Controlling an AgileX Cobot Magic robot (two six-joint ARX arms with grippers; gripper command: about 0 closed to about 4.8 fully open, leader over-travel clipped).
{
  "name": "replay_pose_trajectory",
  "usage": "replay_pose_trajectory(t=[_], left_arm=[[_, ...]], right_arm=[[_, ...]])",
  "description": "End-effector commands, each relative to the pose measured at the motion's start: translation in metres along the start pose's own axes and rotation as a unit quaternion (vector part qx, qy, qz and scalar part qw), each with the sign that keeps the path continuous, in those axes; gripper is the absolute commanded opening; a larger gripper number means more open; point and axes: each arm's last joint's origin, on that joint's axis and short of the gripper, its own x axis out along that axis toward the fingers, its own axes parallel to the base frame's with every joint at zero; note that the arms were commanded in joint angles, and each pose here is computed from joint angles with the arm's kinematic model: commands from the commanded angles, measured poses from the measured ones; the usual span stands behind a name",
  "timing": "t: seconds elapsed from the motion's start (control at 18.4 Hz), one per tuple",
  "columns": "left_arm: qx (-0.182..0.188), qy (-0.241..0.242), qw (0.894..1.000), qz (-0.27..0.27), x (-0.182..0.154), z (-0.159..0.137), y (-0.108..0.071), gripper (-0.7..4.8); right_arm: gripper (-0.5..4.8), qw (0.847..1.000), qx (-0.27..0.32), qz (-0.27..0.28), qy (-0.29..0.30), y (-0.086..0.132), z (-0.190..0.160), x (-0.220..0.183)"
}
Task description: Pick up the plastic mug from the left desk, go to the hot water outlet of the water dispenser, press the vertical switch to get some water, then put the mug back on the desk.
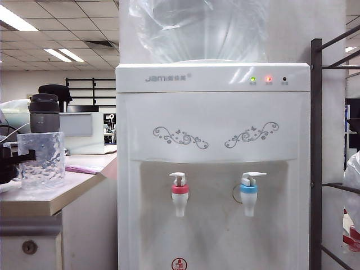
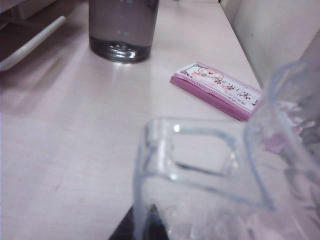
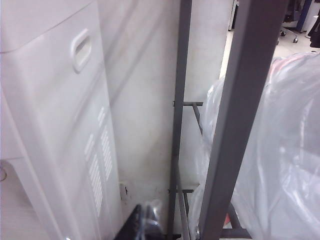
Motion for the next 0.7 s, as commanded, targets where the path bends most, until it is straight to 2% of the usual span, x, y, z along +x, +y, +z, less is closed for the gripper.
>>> replay_pose_trajectory(t=[0.05, 0.7], left_arm=[[0.002, 0.015, 1.0, 0.0, -0.0007, -0.0036, 0.0001, -0.06], [0.002, 0.015, 1.0, 0.0, -0.0007, -0.0036, 0.0001, -0.05]], right_arm=[[0.03, 1.0, 0.025, 0.002, -0.014, 0.0002, 0.0029, -0.0001], [0.03, 0.999, 0.028, 0.001, -0.022, 0.0002, 0.0043, -0.0001]])
